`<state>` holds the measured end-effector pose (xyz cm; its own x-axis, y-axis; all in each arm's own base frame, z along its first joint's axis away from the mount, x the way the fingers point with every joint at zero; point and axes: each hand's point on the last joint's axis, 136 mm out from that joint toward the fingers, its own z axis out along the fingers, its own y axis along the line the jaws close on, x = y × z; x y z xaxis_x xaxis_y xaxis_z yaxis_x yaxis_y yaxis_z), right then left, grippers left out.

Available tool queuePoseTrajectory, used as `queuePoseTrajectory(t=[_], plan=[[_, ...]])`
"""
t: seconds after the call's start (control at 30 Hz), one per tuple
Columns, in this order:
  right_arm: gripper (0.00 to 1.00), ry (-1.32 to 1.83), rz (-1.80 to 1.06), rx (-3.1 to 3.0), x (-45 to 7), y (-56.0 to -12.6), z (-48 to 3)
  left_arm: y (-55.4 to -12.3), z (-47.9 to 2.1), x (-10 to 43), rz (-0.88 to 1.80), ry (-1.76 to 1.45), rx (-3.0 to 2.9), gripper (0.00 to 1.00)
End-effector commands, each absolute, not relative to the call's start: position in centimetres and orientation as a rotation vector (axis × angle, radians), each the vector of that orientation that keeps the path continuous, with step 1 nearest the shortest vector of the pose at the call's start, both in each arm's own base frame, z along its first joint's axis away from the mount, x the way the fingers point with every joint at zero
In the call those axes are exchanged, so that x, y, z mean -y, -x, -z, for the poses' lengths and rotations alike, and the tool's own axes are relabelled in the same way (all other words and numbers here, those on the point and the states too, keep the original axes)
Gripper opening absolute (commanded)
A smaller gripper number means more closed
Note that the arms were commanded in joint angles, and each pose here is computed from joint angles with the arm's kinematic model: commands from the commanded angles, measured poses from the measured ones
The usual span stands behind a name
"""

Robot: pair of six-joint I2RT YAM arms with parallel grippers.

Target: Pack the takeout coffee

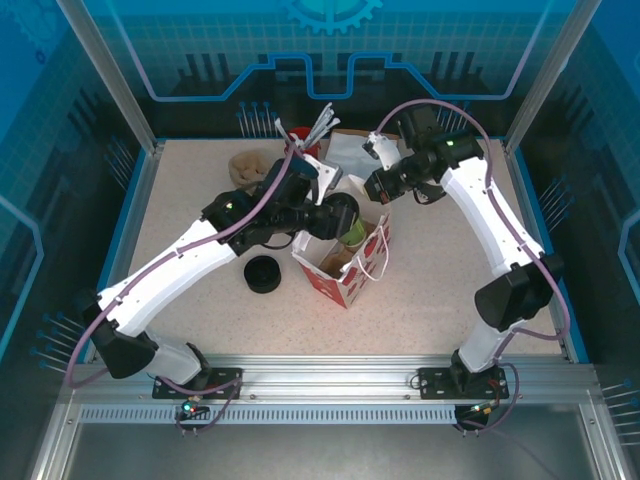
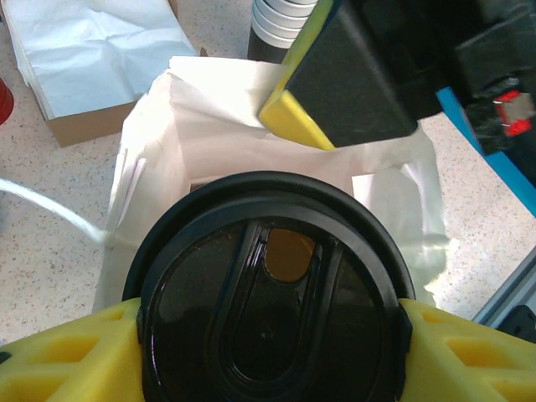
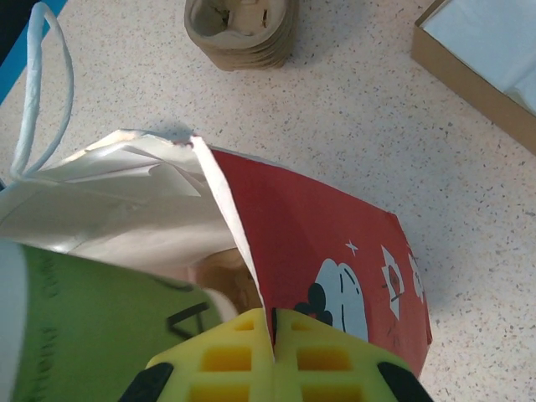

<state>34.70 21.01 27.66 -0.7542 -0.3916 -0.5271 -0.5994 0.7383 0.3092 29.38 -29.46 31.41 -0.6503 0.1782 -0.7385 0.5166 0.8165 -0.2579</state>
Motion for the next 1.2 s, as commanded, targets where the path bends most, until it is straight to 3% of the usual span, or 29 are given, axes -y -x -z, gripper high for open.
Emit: queuePoseTrajectory(t=[0.0,0.47,1.17], plan=[[0.00,0.777,-0.690,-2.446,-21.5,-33.3,-29.1,-29.7,-31.5,29.9,0.587,-0.506,-2.212,0.61],[0.00,0.973,-0.733,-2.331,-21.6,-30.4,-29.3,-28.0,-29.3,31.3,0.532,-0.471,-2.209,0.59],[0.00,1.017,-0.786,-2.195,-22.5,-30.1,-32.0,-28.3,-25.2,33.1,0.274,-0.433,-2.172,0.58]])
